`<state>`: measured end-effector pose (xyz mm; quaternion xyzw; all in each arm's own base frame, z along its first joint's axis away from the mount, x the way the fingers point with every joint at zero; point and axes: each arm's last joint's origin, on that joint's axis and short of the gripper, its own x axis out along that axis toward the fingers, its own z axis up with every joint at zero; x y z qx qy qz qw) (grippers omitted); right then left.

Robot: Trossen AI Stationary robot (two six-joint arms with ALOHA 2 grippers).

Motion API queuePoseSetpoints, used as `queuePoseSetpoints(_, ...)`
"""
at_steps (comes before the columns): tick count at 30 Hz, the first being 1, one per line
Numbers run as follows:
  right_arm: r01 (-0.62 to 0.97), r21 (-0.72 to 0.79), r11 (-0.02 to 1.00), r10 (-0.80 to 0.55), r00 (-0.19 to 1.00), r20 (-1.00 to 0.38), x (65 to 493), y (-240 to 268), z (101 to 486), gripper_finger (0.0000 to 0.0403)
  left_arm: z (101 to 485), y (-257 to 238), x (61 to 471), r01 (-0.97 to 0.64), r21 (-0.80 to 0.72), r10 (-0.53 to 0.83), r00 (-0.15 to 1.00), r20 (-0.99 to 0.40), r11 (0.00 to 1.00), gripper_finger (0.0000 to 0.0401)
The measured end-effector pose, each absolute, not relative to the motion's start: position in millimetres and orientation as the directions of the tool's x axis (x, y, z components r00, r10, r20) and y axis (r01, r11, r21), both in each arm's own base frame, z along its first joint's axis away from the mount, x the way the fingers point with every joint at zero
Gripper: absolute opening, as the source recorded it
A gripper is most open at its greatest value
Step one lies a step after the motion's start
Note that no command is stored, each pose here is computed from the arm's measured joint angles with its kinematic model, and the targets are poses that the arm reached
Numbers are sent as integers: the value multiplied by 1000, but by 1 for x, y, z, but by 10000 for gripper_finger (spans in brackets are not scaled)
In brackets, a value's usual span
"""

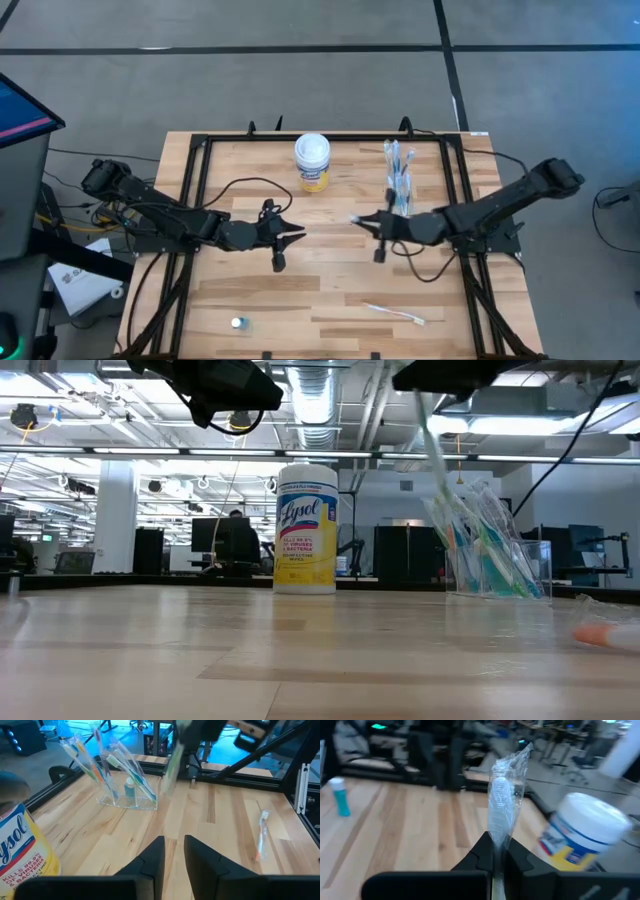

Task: Pick & Place toothbrushing station
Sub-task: Put the green toothbrush into the transparent organizer

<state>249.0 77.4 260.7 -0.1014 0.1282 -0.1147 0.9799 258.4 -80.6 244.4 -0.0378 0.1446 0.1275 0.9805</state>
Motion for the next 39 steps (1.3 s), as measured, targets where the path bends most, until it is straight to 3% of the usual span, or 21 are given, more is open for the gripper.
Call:
queuePoseSetpoints(18,487,-127,864,-501,858,-112,183,68,257,4,244,-85,257,-251,-65,222,930,-293,966,67)
queuePoseSetpoints(39,633,-124,764,-645,743,-181,162,54,246,4,244,-84,257,-255,-63,226,929,-294,965,67)
